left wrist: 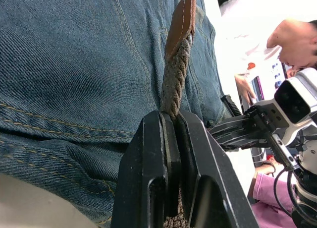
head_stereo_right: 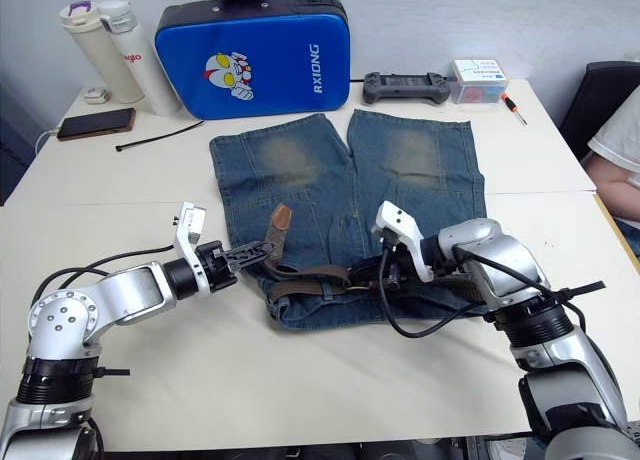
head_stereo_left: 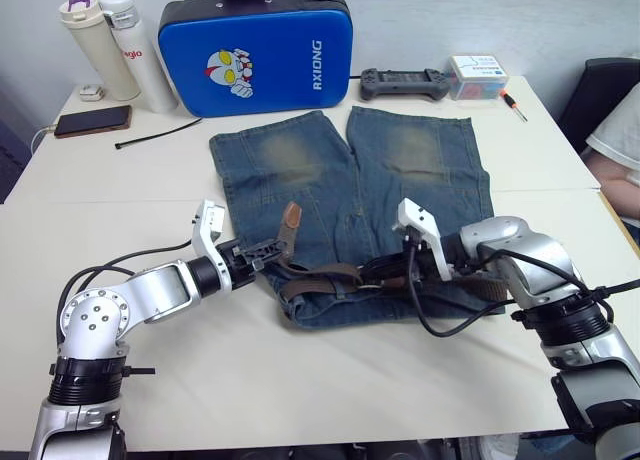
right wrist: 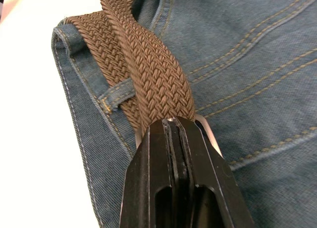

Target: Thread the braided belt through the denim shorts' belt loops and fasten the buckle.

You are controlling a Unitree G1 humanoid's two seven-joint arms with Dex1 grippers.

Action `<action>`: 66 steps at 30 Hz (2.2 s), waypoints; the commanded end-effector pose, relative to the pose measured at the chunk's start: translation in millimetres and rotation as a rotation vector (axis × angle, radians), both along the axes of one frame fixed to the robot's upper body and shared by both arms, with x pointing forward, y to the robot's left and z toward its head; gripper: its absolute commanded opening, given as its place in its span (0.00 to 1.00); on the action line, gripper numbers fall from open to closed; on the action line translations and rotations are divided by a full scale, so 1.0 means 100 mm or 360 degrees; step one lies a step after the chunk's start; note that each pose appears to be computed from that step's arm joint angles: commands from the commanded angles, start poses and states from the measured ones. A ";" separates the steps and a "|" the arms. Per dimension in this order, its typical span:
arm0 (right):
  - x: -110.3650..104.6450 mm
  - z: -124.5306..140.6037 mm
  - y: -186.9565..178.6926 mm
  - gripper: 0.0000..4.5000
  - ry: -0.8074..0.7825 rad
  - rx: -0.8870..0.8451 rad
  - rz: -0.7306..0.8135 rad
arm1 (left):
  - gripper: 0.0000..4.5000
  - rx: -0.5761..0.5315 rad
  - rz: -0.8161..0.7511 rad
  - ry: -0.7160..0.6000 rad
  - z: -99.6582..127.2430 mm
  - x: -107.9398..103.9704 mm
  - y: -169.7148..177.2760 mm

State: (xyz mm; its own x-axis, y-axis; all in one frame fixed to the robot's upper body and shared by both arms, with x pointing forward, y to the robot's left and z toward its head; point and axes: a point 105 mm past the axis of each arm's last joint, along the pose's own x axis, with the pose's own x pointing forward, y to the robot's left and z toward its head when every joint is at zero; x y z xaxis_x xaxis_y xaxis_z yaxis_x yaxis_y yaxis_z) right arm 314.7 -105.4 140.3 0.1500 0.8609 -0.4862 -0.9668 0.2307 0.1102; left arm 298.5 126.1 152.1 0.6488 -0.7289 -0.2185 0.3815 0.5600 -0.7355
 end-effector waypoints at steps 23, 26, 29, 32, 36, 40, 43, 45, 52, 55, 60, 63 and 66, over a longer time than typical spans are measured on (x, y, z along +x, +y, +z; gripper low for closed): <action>0.08 -0.32 -0.02 0.02 0.0119 -0.0232 0.0063 | 0.00 -0.0015 -0.0025 -0.0119 0.13 0.01 -0.08; 0.07 -0.37 0.00 0.02 0.0161 -0.0282 0.0087 | 0.00 -0.0032 -0.0022 -0.0127 0.14 0.01 -0.11; 0.02 -0.43 0.07 0.02 0.0212 -0.0356 0.0142 | 0.00 -0.0059 -0.0021 -0.0130 0.14 0.00 -0.15; -0.08 -0.53 0.13 0.02 0.0267 -0.0502 0.0211 | 0.00 -0.0081 -0.0009 -0.0132 0.12 0.00 -0.18; -0.16 -0.67 0.18 0.02 0.0318 -0.0680 0.0155 | 0.00 -0.0111 -0.0005 -0.0145 0.13 0.00 -0.23; -0.18 -0.73 0.24 0.02 0.0333 -0.0752 0.0073 | 0.00 -0.0106 -0.0025 -0.0181 0.16 0.00 -0.26; -0.21 -0.79 0.23 0.02 0.0326 -0.0827 0.0045 | 0.00 -0.0109 -0.0034 -0.0210 0.22 0.02 -0.26; -0.22 -0.85 0.19 0.02 0.0304 -0.0894 0.0029 | 0.00 -0.0114 -0.0043 -0.0243 0.29 0.04 -0.26; -0.20 -1.06 0.04 0.02 0.0194 -0.1074 -0.0026 | 0.00 -0.0156 -0.0124 -0.0368 0.59 0.14 -0.22; -0.18 -1.10 0.00 0.02 0.0134 -0.1106 -0.0031 | 0.00 -0.0115 -0.0150 -0.0398 0.66 0.24 -0.18; -0.13 -1.14 0.07 0.02 -0.0030 -0.1117 0.0020 | 0.00 -0.0126 -0.0284 -0.0426 0.77 0.42 -0.37; -0.14 -1.16 0.10 0.02 -0.0100 -0.1131 0.0072 | 0.00 -0.0084 -0.0426 -0.0393 0.70 0.48 -0.56; -0.15 -1.22 0.13 0.02 -0.0144 -0.1140 0.0094 | 0.00 -0.0065 -0.0642 -0.0418 0.75 0.53 -0.89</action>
